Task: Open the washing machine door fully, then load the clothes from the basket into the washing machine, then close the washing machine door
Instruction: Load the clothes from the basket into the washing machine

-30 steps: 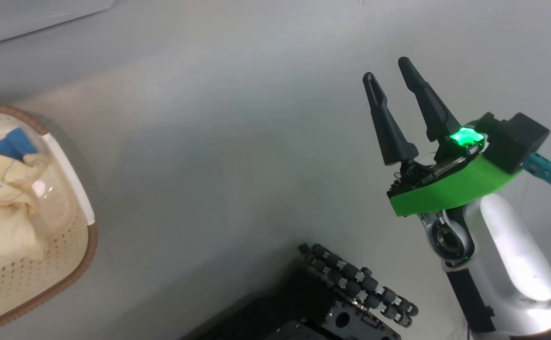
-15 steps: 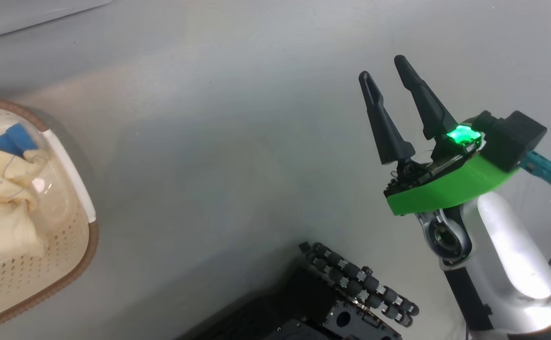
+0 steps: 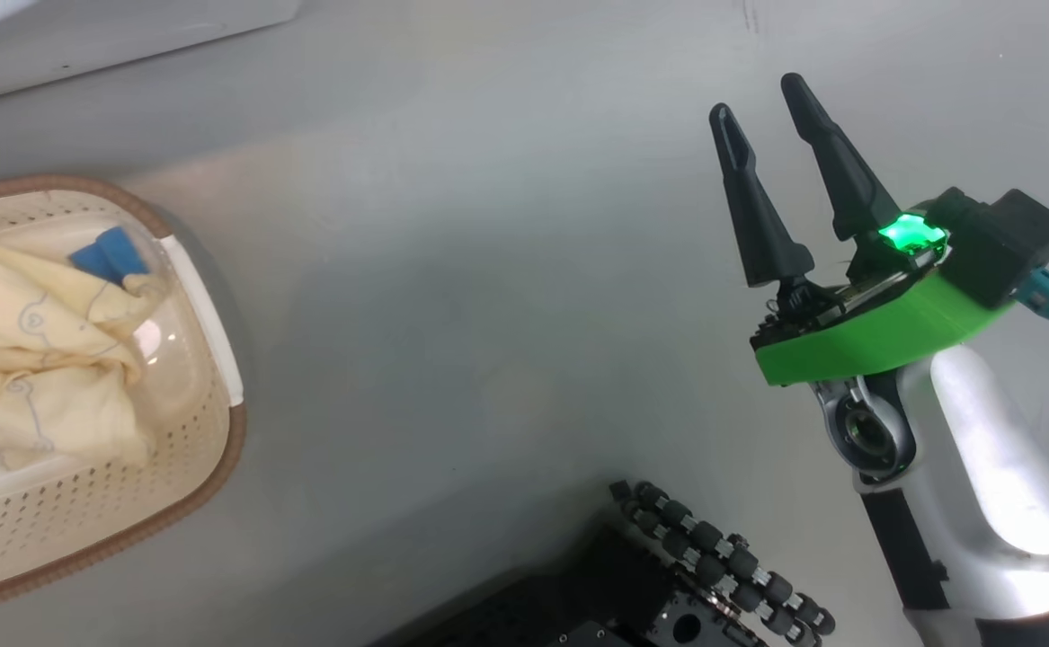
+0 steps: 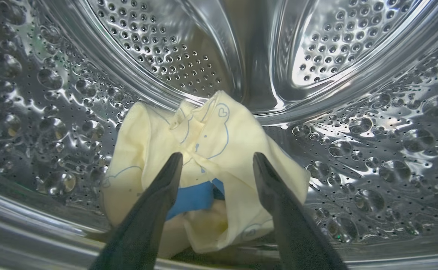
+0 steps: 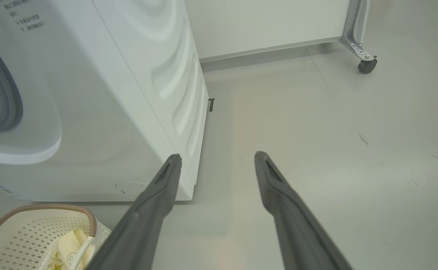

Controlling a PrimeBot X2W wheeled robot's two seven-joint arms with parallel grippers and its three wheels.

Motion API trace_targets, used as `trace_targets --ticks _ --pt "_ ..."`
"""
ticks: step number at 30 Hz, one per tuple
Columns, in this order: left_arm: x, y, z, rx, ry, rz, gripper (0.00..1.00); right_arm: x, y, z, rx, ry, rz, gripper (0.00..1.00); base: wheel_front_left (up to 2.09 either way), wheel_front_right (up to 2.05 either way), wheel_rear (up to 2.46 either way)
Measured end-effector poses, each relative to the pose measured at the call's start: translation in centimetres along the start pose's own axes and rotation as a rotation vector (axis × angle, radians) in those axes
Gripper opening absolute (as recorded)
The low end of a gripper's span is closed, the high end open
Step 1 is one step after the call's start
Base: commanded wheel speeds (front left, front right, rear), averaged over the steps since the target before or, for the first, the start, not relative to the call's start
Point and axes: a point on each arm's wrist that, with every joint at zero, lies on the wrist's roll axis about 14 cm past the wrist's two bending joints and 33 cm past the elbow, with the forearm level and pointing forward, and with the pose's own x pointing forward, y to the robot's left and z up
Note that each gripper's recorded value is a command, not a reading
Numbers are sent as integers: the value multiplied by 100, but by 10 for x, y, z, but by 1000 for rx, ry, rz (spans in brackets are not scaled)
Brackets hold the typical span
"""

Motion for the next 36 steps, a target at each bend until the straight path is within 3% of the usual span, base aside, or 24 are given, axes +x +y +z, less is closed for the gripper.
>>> trace_targets --ticks 19,36 --pt "-101 -9 1 -72 -100 -11 100 -4 26 29 -25 -84 65 100 0 0 0" --pt "-255 -35 30 -129 -234 -110 100 -37 43 69 -74 -175 95 100 0 0 0"
